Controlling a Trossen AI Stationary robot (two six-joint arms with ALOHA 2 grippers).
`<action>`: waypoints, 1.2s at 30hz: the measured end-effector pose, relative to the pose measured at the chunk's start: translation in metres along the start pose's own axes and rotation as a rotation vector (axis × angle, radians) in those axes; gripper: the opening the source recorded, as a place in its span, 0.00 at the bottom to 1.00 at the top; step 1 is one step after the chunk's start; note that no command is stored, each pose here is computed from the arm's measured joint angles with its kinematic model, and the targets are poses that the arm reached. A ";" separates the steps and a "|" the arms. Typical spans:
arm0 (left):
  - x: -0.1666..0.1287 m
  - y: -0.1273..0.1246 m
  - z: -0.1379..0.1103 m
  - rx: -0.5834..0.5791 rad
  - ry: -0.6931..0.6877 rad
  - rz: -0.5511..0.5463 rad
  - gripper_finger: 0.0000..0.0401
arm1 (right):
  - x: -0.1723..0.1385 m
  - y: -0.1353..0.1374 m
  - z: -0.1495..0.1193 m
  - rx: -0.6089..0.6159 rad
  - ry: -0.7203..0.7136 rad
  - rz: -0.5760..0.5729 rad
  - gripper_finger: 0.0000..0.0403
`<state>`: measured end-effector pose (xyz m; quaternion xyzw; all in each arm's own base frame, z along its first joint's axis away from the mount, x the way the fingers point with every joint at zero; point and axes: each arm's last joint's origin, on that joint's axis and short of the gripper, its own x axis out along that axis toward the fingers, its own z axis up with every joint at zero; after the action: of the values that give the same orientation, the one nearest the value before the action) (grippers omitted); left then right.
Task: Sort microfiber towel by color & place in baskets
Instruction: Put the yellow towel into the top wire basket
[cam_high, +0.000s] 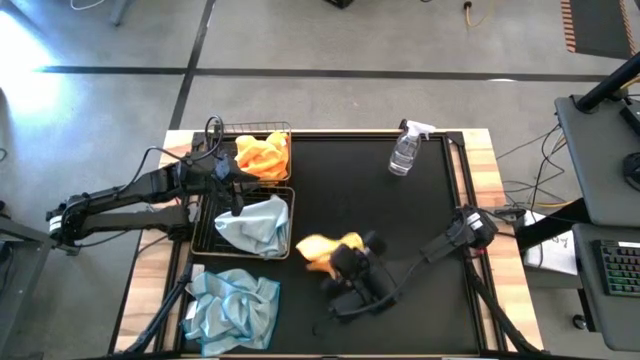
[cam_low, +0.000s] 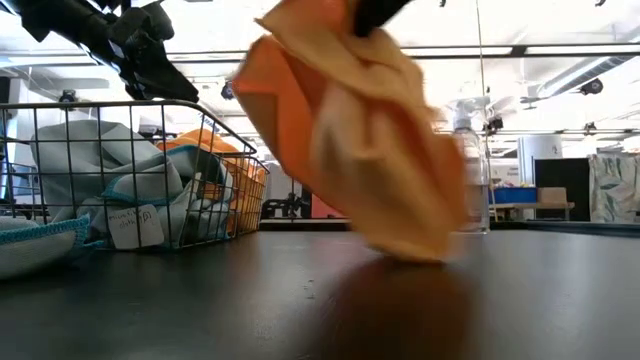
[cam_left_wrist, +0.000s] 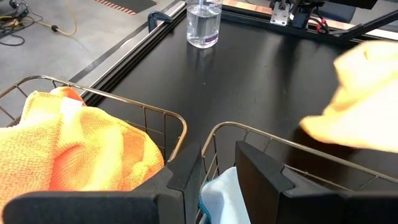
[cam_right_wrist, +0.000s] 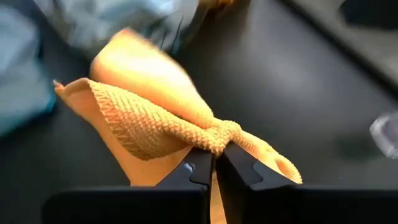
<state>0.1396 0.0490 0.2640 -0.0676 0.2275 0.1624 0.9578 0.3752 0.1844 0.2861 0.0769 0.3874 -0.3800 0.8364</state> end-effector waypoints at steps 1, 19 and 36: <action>0.000 0.000 0.000 0.000 0.000 0.000 0.21 | 0.003 -0.002 0.006 -0.003 -0.032 -0.017 0.02; 0.000 0.000 -0.001 -0.034 0.007 0.000 0.21 | 0.100 -0.081 0.138 -0.046 -0.186 -0.250 0.02; 0.000 0.000 -0.006 -0.088 0.065 0.006 0.21 | 0.143 -0.140 0.246 0.095 -0.604 0.139 0.02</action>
<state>0.1368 0.0480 0.2585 -0.1143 0.2511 0.1730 0.9455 0.4817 -0.0998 0.3773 0.0259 0.0970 -0.3453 0.9331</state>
